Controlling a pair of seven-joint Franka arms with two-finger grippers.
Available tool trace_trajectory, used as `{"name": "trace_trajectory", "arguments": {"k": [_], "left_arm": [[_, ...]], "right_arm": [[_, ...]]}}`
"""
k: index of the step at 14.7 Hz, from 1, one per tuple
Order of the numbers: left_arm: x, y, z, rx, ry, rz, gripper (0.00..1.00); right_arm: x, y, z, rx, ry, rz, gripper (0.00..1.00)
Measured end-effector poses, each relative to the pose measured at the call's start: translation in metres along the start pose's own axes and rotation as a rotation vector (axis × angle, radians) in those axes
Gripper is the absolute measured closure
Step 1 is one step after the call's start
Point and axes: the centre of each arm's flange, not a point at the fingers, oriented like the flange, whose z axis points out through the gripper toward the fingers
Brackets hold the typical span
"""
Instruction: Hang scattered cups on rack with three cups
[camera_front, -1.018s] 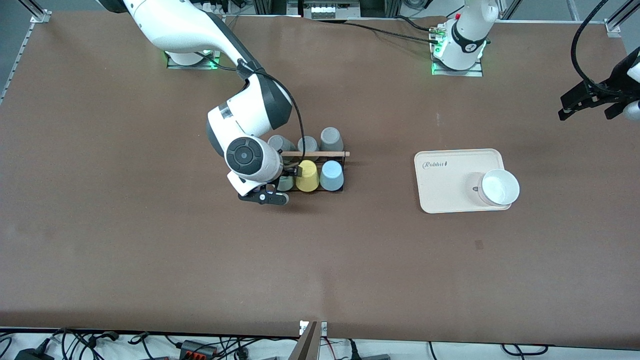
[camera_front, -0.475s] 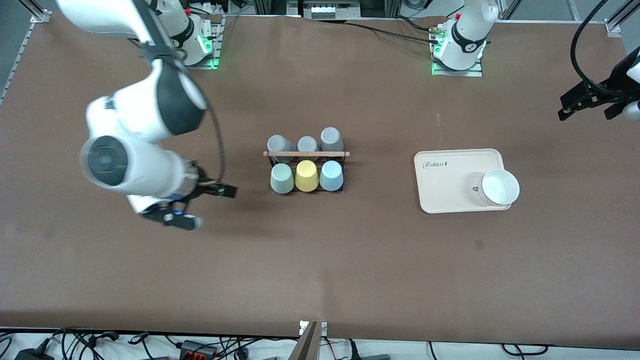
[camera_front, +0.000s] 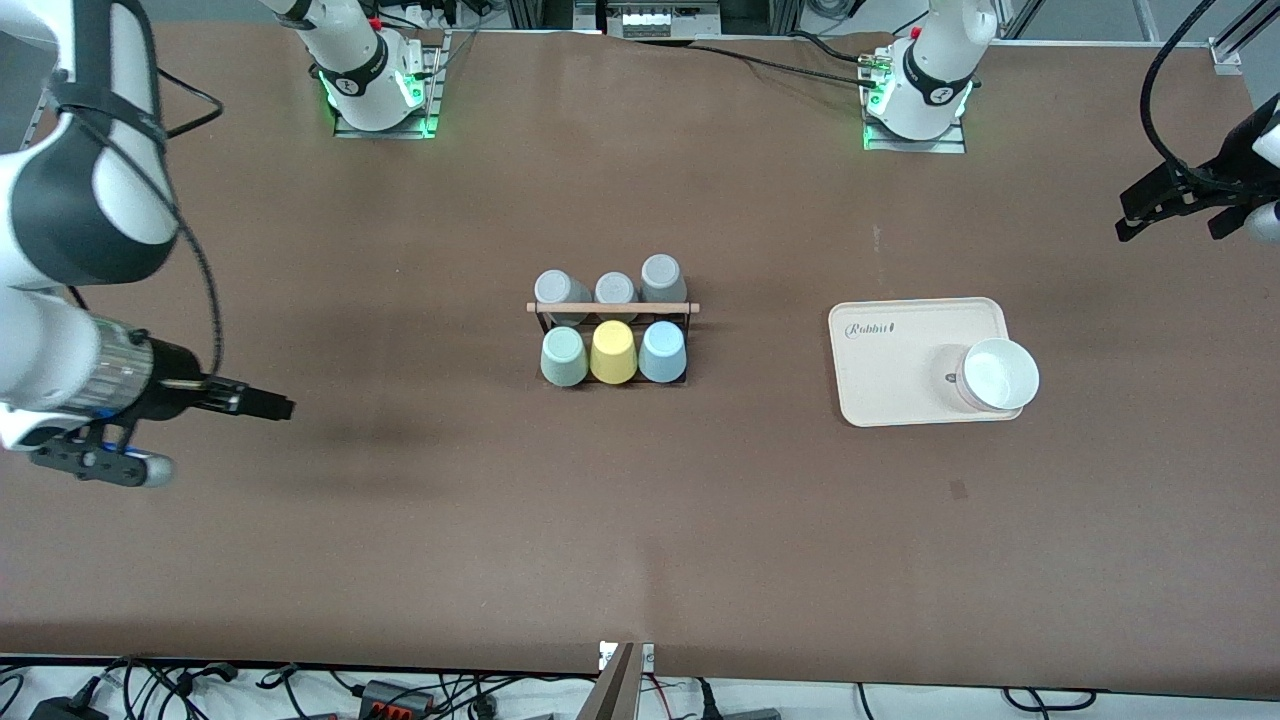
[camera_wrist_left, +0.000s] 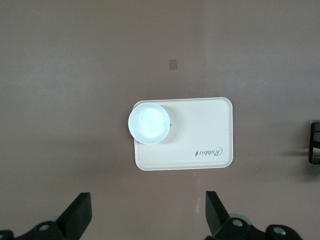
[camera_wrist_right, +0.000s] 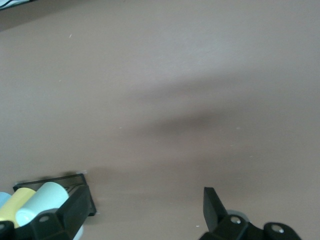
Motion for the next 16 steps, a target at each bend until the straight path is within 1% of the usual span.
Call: {"name": "trace_trajectory", "arguments": {"k": [1,3,5,8,9,14,16], "left_arm": [[0.001,0.0,0.0,0.0,0.001,0.0,0.0],[0.005,0.0,-0.002,0.0,0.006,0.0,0.0],[0.011,0.0,-0.003,0.0,0.011,0.0,0.0],[0.017,0.0,-0.005,0.0,0.018,0.0,0.0],[0.018,0.0,-0.006,0.0,0.02,0.0,0.0],[0.02,0.0,-0.007,0.0,0.017,0.0,0.0],[0.021,0.0,-0.006,0.0,0.013,0.001,0.0]], "right_arm": [[0.0,0.013,-0.011,-0.018,0.019,-0.032,0.0],[-0.005,0.031,-0.033,-0.082,0.055,-0.089,0.0],[-0.014,0.043,-0.051,-0.115,0.076,-0.136,0.0],[-0.026,0.065,-0.074,-0.118,0.122,-0.181,0.0],[-0.03,0.069,-0.078,-0.119,0.128,-0.185,0.0],[-0.051,0.077,-0.08,-0.127,0.113,-0.187,0.0],[-0.062,0.079,-0.075,-0.127,0.118,-0.188,0.0]]}}
